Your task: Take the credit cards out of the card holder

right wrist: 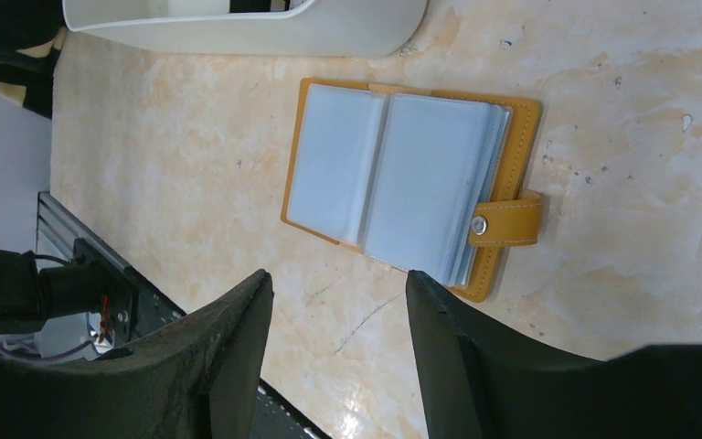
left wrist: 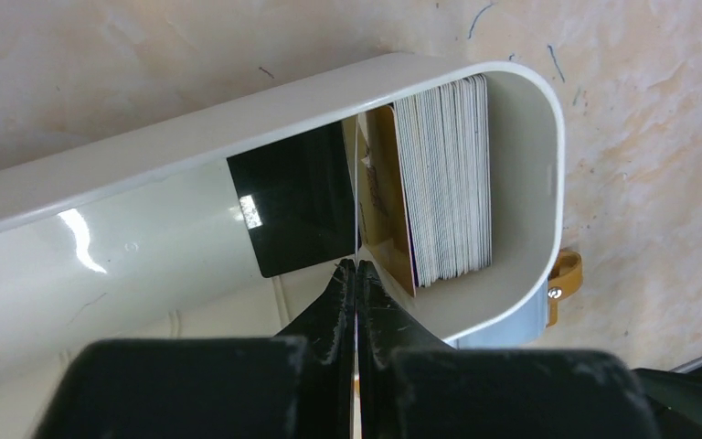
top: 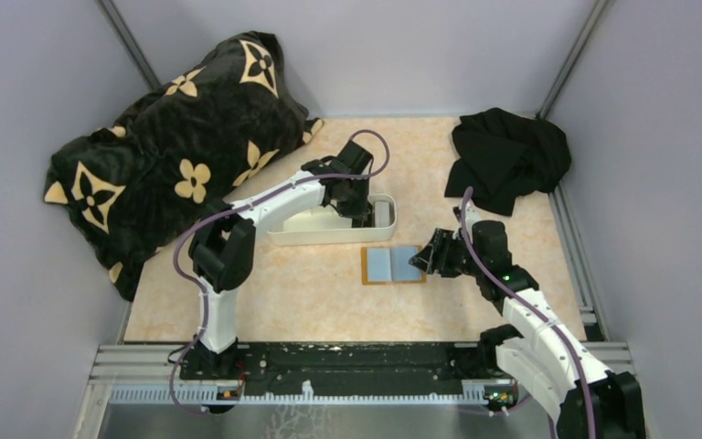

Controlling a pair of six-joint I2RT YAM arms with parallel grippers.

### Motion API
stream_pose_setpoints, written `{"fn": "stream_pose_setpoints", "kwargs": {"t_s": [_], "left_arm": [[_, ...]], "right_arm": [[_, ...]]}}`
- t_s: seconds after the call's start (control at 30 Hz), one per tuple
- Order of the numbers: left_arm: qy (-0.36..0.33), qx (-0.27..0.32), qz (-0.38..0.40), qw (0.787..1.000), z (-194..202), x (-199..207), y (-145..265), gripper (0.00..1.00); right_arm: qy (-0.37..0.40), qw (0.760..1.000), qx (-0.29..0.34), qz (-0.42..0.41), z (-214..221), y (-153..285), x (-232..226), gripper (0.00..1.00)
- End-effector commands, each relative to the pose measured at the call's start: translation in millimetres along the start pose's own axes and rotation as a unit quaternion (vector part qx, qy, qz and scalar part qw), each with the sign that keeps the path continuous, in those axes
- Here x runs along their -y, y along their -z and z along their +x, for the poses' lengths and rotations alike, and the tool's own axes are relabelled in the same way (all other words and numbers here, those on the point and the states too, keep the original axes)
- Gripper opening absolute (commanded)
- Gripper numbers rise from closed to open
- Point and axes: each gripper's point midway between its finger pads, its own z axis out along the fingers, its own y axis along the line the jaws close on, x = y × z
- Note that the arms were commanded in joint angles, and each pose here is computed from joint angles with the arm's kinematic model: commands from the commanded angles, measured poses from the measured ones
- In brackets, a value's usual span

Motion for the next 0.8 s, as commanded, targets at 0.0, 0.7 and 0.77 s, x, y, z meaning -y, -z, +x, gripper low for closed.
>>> {"fn": "stream_pose_setpoints", "kwargs": {"t_s": [0.0,0.7,0.77], "left_arm": [[-0.002,-0.011,-0.002,1.0,-1.1,8.5,-0.5,0.0],[-0.01,-0.023,0.045,0.999,-1.6,37.7,-18.3,0.07],[-0.011,-0.02,0.051,0.998,-4.4,41.9,-15.8,0.1]], "right_arm": [[0.025,0.999,0.027,-0.022,-13.1,2.8,-10.5,0.56],[0.027,0.999,0.027,-0.024,-12.2,0.3,-9.1,0.56],[0.028,0.999,0.027,-0.025,-12.3,0.2,-9.2,0.56]]}}
